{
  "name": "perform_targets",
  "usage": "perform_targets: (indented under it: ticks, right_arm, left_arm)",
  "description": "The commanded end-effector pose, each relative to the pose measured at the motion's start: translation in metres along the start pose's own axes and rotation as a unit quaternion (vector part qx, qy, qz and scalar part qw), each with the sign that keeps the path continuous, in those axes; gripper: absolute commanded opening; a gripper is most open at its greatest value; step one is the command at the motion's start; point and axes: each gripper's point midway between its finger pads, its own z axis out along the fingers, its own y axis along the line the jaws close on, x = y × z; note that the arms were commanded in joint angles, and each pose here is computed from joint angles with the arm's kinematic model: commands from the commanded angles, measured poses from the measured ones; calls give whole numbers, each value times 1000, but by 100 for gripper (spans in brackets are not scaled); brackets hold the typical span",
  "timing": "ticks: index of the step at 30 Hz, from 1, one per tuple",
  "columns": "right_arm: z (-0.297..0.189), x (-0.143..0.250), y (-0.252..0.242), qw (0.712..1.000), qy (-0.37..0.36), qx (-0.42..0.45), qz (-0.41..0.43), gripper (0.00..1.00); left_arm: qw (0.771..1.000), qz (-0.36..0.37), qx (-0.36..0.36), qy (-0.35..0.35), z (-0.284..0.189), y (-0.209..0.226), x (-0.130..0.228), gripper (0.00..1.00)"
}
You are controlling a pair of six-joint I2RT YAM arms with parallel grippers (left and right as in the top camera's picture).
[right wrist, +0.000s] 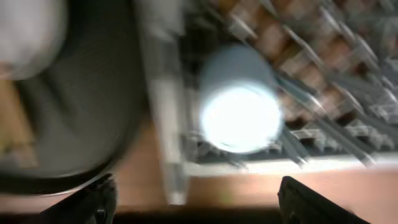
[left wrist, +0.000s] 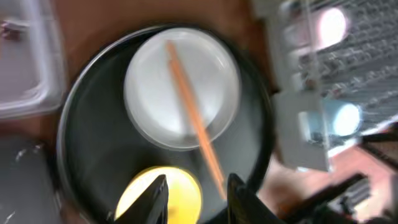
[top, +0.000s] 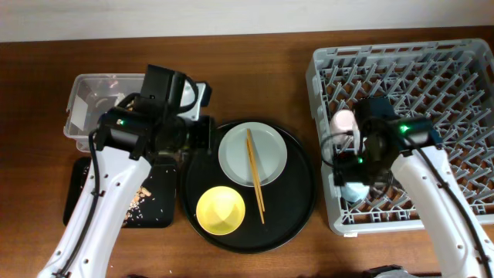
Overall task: Sort waste into correct bins and load items into the dishwasher rack
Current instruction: 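Pass the blue cup to the right gripper and place it in the rack, then reach the right gripper to the yellow bowl on the round tray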
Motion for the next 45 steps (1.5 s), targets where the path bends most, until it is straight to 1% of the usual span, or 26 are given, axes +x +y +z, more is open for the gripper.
perform_targets:
  ticks: [1,2,3,4,6,8,10,12,14,15,16,17,19,21,22,24,25,26,28,30,31,33,39,45]
  right_arm:
    - [-53,-20,66,978,-56,-181,-82,85]
    - [-63,-20,77,971,-61,-215,-89,86]
    - [-69,-18,87,963,-59,-245,-92,86]
    - [-69,-16,90,961,-55,-255,-93,85]
    - [-63,-8,96,960,-43,-253,-111,86]
    - [-59,0,106,958,-32,-255,-130,85]
    - [-57,6,120,952,-29,-259,-159,85]
    - [-59,16,147,939,-34,-269,-213,85]
    - [-60,25,175,922,-47,-274,-268,84]
    - [-60,27,183,917,-51,-275,-283,83]
    - [-60,33,198,907,-59,-278,-312,80]
    - [-59,40,217,893,-65,-282,-344,76]
    - [-47,48,246,878,-78,-265,-390,67]
    - [-30,52,264,873,-84,-237,-419,65]
    - [-19,57,278,866,-83,-231,-436,65]
    - [9,67,314,851,-78,-235,-463,65]
    - [25,72,328,848,-71,-235,-469,62]
    - [41,78,337,845,-61,-232,-478,60]
    - [70,92,346,841,-34,-220,-492,58]
    - [88,98,345,843,-18,-202,-498,57]
    - [92,98,344,844,-13,-199,-498,55]
    - [92,98,344,844,-13,-199,-497,41]
    - [105,101,339,848,5,-187,-496,40]
    - [113,88,334,855,-16,-151,-496,41]
  left_arm:
    - [992,-12,-116,43,-8,42,26,31]
    - [990,-18,-122,66,-8,45,38,33]
    - [987,-25,-129,97,-7,50,54,37]
    - [982,-32,-136,127,-3,55,71,40]
    - [971,-45,-147,181,15,70,104,42]
    - [965,-52,-153,207,38,84,129,42]
    - [964,-67,-155,203,52,91,136,41]
    - [963,-80,-161,201,59,96,141,42]
    - [962,-76,-185,184,59,106,133,41]
    - [964,-80,-186,175,59,109,129,42]
    - [965,-100,-187,153,56,116,117,41]
    - [965,-131,-188,124,45,126,99,41]
    - [967,-189,-159,55,16,141,56,41]
    - [965,-226,-129,5,-8,152,29,43]
    - [962,-244,-119,-15,-20,159,20,45]
    - [953,-275,-125,-36,-34,179,17,67]
    - [949,-286,-128,-34,-37,185,21,94]
    - [948,-291,-129,-29,-38,186,24,98]
    - [947,-295,-129,-19,-37,184,29,99]
    - [946,-295,-130,-17,-38,184,30,99]
    - [946,-295,-130,-17,-38,184,30,99]
    - [946,-295,-130,-17,-38,184,30,99]
    - [946,-295,-130,-17,-38,184,30,99]
    - [946,-295,-130,-18,-38,184,30,99]
